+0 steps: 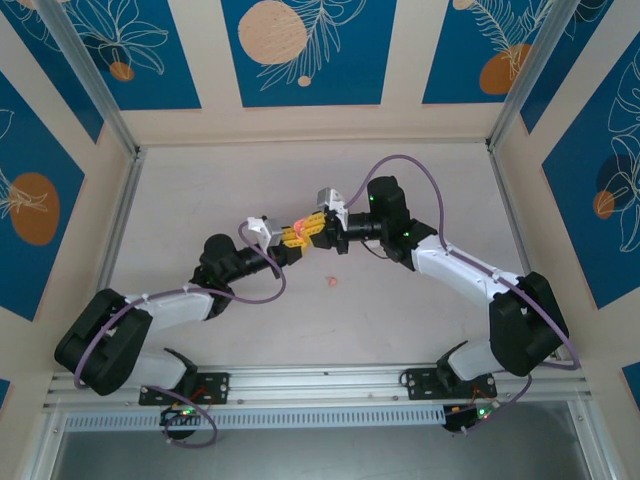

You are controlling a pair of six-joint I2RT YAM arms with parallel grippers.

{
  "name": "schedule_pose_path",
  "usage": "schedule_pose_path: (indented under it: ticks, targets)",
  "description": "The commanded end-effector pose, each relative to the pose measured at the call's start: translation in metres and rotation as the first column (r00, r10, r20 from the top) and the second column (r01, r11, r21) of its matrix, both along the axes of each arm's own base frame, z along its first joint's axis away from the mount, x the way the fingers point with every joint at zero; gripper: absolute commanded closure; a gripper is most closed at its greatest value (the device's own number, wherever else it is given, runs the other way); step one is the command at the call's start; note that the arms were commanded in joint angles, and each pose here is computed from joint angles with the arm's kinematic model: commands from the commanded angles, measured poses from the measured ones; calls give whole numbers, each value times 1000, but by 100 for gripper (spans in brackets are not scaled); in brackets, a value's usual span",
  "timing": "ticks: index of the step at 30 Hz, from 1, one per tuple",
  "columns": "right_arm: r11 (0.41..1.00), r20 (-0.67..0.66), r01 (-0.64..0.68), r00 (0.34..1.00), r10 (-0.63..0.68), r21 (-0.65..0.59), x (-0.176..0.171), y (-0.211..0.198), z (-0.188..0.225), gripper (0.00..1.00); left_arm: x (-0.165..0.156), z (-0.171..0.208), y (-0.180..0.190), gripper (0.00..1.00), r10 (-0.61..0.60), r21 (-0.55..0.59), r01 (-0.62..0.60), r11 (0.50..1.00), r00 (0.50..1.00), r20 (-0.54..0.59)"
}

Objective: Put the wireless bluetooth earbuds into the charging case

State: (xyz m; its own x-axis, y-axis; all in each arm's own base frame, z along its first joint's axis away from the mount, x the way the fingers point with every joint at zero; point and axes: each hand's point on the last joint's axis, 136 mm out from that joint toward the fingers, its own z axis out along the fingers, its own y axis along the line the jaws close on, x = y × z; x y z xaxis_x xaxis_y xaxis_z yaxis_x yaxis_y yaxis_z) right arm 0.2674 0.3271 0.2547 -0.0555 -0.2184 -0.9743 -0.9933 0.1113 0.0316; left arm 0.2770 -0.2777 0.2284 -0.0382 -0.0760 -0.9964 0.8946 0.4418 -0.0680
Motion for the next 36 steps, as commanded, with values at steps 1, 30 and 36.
schedule_pose_path:
  ticks: [1,30,36]
  targets:
    - [998,-26,-48,999,47,-27,-7,1,-6,82,-5,31,-1,85,-28,-51,33,998,996,86]
    - [1000,-14,13,1000,-13,27,-9,-17,33,60,-10,26,0,84,-42,-13,43,999,995,91]
    - [997,-39,58,998,-55,58,-11,-27,51,60,-10,19,1,84,-35,13,34,999,995,90]
